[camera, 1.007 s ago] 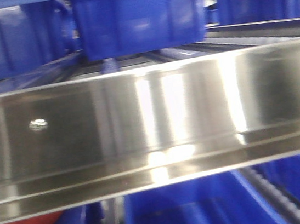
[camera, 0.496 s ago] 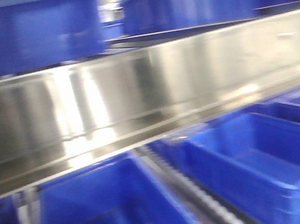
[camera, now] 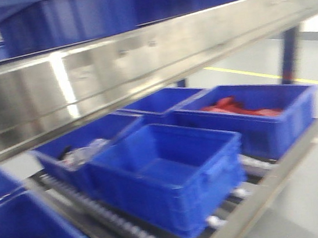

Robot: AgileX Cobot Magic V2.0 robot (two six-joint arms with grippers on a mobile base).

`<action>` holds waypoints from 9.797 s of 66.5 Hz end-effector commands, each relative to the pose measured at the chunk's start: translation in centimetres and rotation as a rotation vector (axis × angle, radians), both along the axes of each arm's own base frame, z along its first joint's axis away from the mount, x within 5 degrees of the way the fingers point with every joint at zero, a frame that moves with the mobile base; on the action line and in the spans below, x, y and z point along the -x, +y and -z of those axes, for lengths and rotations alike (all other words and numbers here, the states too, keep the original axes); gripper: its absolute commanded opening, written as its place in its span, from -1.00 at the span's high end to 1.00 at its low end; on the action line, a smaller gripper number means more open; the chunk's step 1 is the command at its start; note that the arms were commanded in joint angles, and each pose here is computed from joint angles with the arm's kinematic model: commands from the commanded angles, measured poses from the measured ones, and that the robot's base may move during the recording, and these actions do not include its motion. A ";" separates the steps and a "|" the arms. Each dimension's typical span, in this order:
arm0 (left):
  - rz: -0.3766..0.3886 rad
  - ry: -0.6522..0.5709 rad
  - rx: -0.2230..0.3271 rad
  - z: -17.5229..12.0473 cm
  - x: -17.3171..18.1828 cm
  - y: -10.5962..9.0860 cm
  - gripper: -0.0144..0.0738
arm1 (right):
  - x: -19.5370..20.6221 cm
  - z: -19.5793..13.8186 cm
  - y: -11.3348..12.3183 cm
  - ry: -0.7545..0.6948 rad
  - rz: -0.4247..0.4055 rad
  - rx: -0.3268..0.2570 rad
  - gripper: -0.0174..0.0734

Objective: Move blue bin to conveyor side
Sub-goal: 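Carry the blue bin in both grippers while driving to the red-framed table, then lower the blue bin onto the dark table top with both grippers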

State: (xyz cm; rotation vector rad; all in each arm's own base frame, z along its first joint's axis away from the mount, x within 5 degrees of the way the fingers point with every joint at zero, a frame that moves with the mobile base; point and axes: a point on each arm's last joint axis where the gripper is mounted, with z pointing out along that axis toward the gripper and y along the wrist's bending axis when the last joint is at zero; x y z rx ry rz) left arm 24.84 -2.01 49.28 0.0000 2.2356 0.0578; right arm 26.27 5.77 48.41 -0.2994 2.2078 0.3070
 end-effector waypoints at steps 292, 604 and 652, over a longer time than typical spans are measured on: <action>0.010 -0.121 -0.005 -1.6 0.5 0.1 0.72 | 0.3 -1.8 -0.2 -0.145 0.014 -0.019 0.79; 0.043 -0.174 0.028 -0.7 -2.8 -0.7 0.72 | -1.3 -0.8 0.0 -0.115 0.017 -0.015 0.79; 0.064 0.066 0.005 12.1 -16.2 -2.7 0.72 | -14.5 11.3 1.6 0.065 0.066 0.012 0.79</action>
